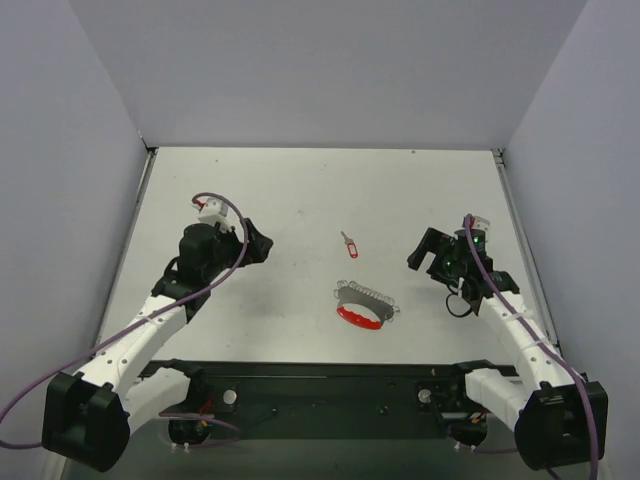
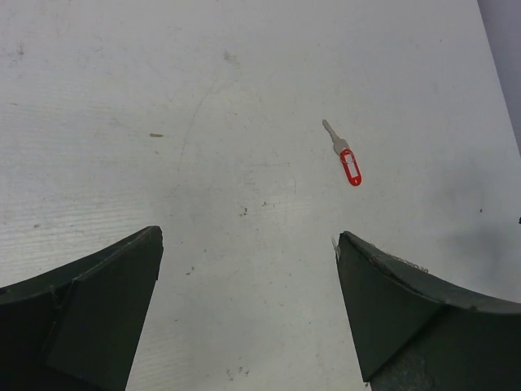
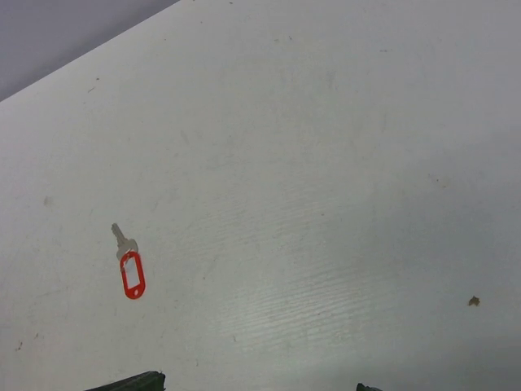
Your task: Put the keys on the keyring
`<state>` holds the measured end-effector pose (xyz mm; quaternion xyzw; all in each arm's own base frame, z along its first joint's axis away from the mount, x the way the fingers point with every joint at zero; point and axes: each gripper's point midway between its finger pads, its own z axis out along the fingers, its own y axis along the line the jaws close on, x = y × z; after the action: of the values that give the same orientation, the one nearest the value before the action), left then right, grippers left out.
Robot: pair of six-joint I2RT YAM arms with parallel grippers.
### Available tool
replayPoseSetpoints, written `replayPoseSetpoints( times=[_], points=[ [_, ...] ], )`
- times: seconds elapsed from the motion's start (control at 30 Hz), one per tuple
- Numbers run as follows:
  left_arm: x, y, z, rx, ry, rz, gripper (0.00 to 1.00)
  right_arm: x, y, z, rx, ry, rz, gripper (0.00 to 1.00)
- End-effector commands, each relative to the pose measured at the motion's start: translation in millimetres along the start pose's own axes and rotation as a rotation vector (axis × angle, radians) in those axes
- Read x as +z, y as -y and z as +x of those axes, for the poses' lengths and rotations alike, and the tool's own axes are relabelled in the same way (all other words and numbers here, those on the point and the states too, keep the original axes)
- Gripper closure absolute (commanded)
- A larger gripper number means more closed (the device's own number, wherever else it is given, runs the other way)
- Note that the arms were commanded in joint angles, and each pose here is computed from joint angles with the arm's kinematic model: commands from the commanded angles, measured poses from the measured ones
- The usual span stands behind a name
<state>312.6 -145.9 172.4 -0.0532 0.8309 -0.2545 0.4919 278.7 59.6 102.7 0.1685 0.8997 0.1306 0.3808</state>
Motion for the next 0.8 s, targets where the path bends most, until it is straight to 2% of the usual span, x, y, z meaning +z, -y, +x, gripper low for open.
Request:
replayPoseSetpoints(
  times=[0.0, 0.07, 0.13, 0.17, 0.27, 0.33, 0.37, 0.47, 0.5, 0.63, 0.7, 0.77],
  points=[
    [-1, 9, -28, -0.062, 0.102, 0.02, 0.02, -7, -9, -12, -0.006, 0.023, -0.024, 0.01],
    [0, 12, -22, -0.087, 0.073, 0.037, 0.02, -7, -13, -15, -0.007, 0.023, -0.034, 0.01],
    [-1, 21, -27, -0.088, 0.09, 0.114, 0.03, -7, -16, -16, -0.01, 0.015, -0.039, 0.01],
    [-2, 28, -15, -0.085, 0.06, 0.176, 0.03, -8, -18, -15, -0.013, 0.006, -0.048, 0.01],
    [2, 35, -13, -0.139, 0.065, 0.225, 0.02, -8, -21, -14, -0.032, -0.01, -0.055, 0.0],
    [15, 28, 2, -0.158, -0.017, 0.181, 0.03, -7, -22, -11, -0.039, -0.029, -0.056, 0.0],
    [18, 41, -1, -0.143, -0.038, 0.205, 0.02, -7, -24, -8, -0.043, -0.038, -0.061, 0.0],
    [34, 45, 29, -0.081, -0.172, 0.153, 0.02, -7, -28, -5, -0.046, -0.05, -0.073, 0.0],
    [38, 55, 22, -0.054, -0.177, 0.161, 0.03, -8, -30, -3, -0.048, -0.055, -0.078, 0.0],
    [57, 63, 72, -0.018, -0.379, 0.125, 0.03, -6, -35, 7, -0.043, -0.097, -0.099, 0.0],
    [64, 74, 103, -0.003, -0.48, 0.144, 0.07, -7, -38, 10, -0.035, -0.118, -0.107, 0.0],
    [67, 86, 119, -0.002, -0.531, 0.17, 0.1, -7, -41, 17, -0.028, -0.152, -0.123, 0.02]
  ],
)
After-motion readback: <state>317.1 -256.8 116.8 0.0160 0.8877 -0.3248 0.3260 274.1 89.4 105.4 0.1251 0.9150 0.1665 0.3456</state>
